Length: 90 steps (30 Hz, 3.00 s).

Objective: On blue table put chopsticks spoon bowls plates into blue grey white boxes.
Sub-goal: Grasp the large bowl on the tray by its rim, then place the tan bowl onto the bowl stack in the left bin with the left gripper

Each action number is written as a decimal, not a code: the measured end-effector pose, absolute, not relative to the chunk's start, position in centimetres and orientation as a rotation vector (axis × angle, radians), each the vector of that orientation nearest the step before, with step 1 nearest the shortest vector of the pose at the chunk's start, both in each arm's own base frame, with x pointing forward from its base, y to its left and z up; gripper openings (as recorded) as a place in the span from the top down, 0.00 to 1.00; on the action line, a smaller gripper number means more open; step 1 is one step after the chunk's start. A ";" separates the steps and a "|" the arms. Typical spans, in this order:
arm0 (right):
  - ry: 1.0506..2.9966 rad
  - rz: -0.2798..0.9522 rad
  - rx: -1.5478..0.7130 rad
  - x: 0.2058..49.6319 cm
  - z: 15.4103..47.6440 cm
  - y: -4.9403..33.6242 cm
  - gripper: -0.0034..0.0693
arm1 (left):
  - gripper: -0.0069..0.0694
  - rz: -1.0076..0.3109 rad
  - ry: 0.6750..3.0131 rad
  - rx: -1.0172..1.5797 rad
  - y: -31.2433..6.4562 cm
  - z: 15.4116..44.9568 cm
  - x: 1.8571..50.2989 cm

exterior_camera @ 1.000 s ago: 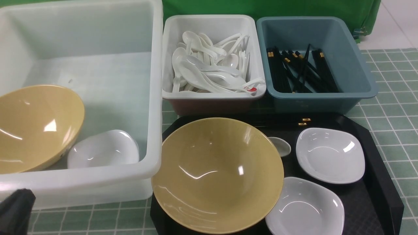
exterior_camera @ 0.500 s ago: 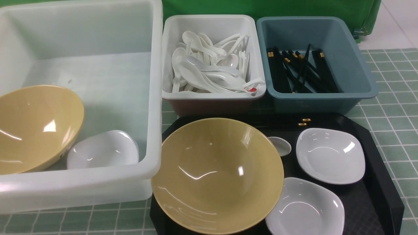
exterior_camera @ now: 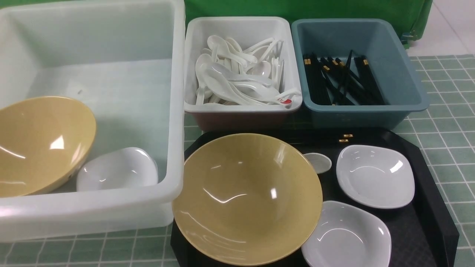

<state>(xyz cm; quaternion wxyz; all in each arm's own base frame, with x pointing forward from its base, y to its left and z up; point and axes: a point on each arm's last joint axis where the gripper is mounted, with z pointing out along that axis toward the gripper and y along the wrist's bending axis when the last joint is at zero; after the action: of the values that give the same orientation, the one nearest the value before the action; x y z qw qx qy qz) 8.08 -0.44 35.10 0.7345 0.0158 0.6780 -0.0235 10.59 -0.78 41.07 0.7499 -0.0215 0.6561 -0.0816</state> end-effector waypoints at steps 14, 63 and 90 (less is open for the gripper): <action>2.299 0.102 -0.361 12.3 28.0 2.2 0.90 | 0.90 -0.679 2.349 0.742 -12.7 37.0 22.2; 2.481 0.256 -0.584 16.5 23.8 6.1 0.90 | 0.19 0.173 2.710 1.074 -26.0 23.1 35.6; 2.478 0.264 -0.575 16.6 23.8 6.2 0.90 | 0.90 -0.105 2.287 1.081 -20.1 41.9 27.2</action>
<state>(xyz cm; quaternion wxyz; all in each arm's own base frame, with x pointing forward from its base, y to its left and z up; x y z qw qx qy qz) 16.57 6.16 23.82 0.2880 -0.2153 0.9279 0.0989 27.20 -20.08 41.86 0.3000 0.4074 0.8617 -0.0397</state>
